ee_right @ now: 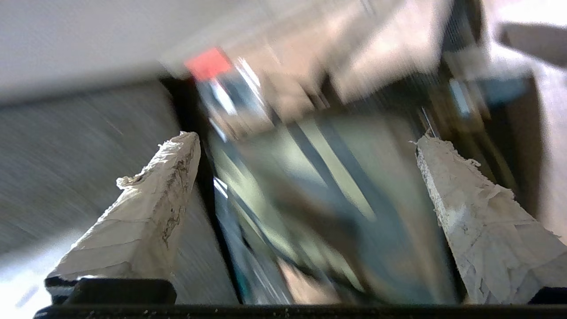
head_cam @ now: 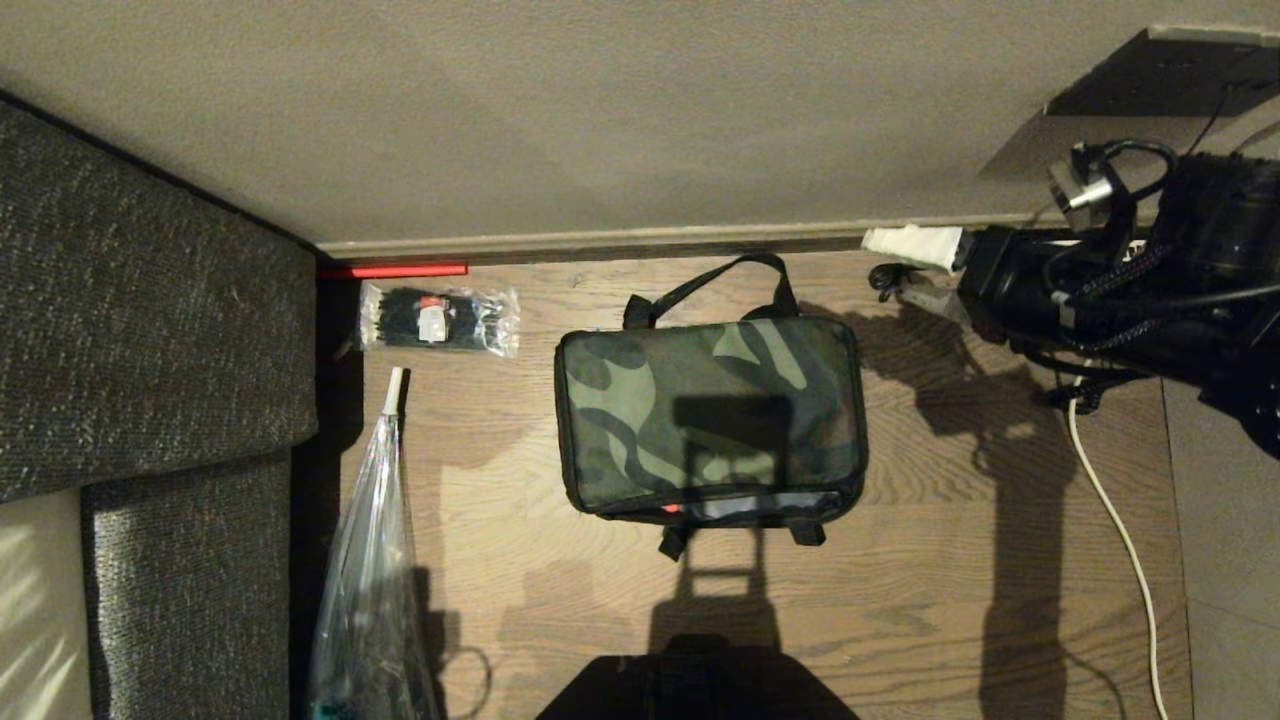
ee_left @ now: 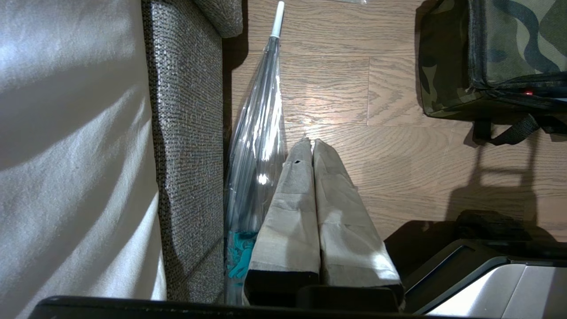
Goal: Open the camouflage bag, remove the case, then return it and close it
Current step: Open the top of the storage box
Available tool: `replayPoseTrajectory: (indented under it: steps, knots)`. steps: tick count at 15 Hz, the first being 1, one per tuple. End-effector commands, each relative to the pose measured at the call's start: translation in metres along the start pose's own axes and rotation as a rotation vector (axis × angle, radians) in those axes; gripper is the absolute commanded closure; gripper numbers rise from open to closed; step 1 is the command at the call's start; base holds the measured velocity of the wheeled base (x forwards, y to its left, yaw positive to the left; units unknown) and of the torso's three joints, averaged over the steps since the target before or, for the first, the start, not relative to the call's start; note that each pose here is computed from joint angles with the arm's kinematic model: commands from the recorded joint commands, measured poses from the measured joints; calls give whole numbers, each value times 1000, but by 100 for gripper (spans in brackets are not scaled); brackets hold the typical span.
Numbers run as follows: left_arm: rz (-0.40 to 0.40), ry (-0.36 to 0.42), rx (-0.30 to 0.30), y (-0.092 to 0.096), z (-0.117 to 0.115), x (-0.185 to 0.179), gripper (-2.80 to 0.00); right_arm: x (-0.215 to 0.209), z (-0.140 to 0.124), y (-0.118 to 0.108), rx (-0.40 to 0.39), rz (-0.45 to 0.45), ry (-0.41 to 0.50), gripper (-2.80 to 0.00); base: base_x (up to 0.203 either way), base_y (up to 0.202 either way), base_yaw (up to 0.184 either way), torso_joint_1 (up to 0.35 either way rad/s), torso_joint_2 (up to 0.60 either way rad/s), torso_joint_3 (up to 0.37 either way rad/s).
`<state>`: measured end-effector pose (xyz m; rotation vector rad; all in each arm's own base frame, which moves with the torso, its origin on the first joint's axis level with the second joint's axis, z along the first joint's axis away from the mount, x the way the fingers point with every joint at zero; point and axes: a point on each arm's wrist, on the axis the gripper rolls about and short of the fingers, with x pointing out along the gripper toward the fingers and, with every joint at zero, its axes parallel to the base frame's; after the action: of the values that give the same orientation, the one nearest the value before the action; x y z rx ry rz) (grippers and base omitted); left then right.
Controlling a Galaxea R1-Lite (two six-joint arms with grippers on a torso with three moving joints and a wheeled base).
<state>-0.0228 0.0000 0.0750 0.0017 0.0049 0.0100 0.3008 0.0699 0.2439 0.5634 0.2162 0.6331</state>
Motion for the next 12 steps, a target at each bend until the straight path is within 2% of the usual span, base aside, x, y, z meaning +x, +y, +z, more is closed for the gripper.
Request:
replayPoseTrajectory:
  steps: [1, 2, 6, 12]
  knots:
    - [1, 3, 0, 0, -1, 0, 0, -8, -40, -21, -9, -80, 140, -280, 0, 0, 0, 0, 0, 0]
    - [1, 3, 0, 0, -1, 0, 0, -8, -55, -31, -16, -118, 214, -280, 0, 0, 0, 0, 0, 0]
    - [1, 3, 0, 0, -1, 0, 0, 1, -72, -34, 12, -134, 301, -280, 0, 0, 0, 0, 0, 0]
    - [1, 3, 0, 0, -1, 0, 0, 25, -84, -42, 12, -150, 344, -280, 0, 0, 0, 0, 0, 0]
